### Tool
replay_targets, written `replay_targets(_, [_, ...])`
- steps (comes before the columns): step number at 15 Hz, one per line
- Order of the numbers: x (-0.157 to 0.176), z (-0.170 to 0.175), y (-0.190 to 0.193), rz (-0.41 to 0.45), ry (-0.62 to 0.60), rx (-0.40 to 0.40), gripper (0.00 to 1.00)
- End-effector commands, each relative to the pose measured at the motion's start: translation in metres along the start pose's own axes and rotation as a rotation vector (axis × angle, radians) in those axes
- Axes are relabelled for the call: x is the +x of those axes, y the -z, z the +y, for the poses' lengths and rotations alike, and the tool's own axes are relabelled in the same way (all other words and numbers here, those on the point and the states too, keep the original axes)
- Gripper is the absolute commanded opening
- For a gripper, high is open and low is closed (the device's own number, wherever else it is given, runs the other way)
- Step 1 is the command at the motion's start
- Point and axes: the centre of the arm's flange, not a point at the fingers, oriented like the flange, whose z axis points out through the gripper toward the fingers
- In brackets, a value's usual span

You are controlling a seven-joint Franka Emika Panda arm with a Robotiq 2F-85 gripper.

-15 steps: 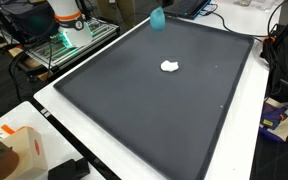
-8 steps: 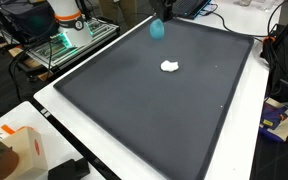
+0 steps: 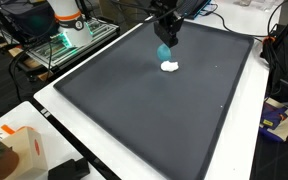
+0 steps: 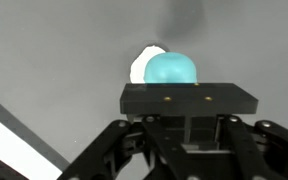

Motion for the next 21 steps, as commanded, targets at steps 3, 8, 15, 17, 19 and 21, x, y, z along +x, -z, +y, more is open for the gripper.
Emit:
replay_targets(3, [-0.004,-0.006,-0.009,0.014,0.02,-0.019,0.22])
replay_targets(8, [0.008,-0.001,-0.016,0.025,0.04,-0.049,0.22])
replay_targets(15, [0.02,0.021,-0.057,-0.042,0.025,-0.053,0.22])
replay_targets(17, [0.026,0.026,-0.067,-0.089,0.001,0.004,0.22])
replay_targets(19, [0.029,0.036,-0.084,-0.144,-0.04,0.074,0.22])
replay_targets(21, [0.032,0.045,-0.099,-0.161,-0.072,0.115,0.22])
